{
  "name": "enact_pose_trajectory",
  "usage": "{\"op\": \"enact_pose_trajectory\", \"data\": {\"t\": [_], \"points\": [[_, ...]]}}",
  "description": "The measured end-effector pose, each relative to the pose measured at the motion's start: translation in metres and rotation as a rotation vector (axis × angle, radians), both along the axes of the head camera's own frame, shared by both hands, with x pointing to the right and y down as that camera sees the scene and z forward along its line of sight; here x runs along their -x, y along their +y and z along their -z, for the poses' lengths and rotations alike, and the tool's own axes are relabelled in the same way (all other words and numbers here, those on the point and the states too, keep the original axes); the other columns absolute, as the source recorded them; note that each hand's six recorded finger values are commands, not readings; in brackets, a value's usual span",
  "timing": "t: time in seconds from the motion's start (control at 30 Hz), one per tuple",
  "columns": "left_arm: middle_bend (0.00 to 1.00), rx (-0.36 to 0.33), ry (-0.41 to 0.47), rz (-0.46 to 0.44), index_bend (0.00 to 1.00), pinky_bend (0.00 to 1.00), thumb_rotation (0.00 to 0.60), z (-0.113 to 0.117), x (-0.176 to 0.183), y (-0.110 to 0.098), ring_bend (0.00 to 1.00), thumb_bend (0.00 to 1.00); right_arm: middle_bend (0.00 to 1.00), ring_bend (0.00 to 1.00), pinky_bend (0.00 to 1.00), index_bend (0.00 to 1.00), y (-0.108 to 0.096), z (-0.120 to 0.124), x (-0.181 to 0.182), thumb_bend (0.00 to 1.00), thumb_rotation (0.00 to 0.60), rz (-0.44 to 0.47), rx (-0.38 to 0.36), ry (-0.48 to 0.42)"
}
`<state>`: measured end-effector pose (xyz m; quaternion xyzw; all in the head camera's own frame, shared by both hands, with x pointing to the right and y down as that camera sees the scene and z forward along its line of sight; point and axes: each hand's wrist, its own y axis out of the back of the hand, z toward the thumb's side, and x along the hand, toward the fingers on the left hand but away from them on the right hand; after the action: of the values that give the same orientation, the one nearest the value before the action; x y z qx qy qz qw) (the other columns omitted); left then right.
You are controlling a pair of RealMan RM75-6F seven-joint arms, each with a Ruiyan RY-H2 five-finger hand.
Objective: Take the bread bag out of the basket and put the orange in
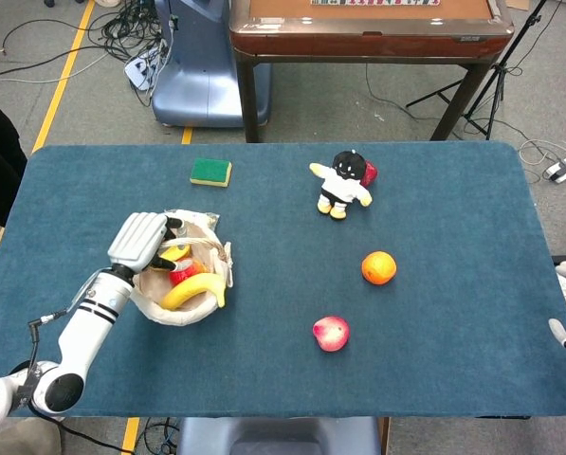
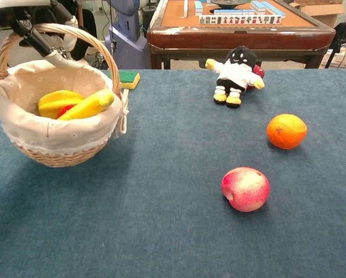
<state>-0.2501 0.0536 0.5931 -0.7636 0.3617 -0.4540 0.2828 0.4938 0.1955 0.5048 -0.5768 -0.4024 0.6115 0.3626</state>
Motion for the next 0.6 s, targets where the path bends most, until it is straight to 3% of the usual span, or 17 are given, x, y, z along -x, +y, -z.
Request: {"op": "enact_pose_trajectory", "data": {"t": [0.3, 0.6], "points": [[0.97, 0.031, 0.193, 0.051, 0.84, 0.86, 0.600, 0.020, -0.030, -0.014, 0.91, 0.14, 0.21, 0.15, 0.36, 0.20, 0.001, 0.002, 0.000, 0.26, 0.600, 0.003, -0.004, -0.001], [0.98, 0.087, 0.296, 0.016, 0.84, 0.86, 0.600, 0.018, -0.083, -0.011, 0.90, 0.14, 0.21, 0.15, 0.36, 0.20, 0.002, 0.009, 0.003, 0.25, 0.600, 0.023, -0.007, 0.009]]}}
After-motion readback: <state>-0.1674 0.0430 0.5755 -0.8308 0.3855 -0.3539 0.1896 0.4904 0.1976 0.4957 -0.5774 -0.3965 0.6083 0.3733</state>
